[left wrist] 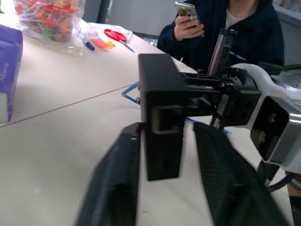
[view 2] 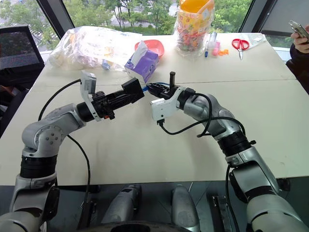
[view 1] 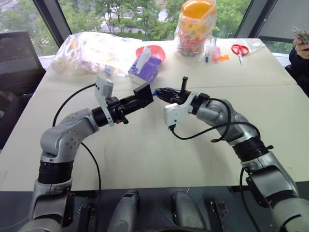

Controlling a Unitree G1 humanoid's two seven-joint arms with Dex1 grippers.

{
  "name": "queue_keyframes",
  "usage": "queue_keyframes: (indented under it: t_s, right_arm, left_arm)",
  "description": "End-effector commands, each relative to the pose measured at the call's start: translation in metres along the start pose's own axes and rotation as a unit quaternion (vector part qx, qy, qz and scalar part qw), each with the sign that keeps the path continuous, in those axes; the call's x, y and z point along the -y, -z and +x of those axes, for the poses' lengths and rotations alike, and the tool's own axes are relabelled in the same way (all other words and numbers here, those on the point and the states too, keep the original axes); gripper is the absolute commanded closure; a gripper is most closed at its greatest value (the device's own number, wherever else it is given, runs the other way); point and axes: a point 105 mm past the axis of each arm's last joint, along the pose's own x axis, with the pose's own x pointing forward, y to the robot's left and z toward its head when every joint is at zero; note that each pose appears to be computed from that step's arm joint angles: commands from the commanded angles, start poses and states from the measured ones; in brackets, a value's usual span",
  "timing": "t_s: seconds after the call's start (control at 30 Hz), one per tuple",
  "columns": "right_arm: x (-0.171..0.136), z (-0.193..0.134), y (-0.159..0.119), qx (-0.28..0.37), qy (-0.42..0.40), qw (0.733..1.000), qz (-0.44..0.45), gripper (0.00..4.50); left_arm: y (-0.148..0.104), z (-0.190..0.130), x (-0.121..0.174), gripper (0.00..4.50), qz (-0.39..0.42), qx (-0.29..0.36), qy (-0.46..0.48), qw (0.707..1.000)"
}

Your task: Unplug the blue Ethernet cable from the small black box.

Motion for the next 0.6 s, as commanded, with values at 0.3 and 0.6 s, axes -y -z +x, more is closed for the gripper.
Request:
queue_keyframes:
  t_s: [0.3, 0.6]
  right_arm:
    - [0.009, -0.003, -0.020, 0.051, -0.002, 0.999, 0.009, 3.65]
    - [0.005, -0.024, -0.006, 0.092, -0.161, 0.950, 0.252, 1.85]
  left_arm:
    - [-0.004, -0.001, 0.005, 4.05, 0.024, 0.000, 0.020, 1.000]
    - [0.000, -0.020, 0.021, 4.05, 0.047, -0.043, 0.103, 0.993]
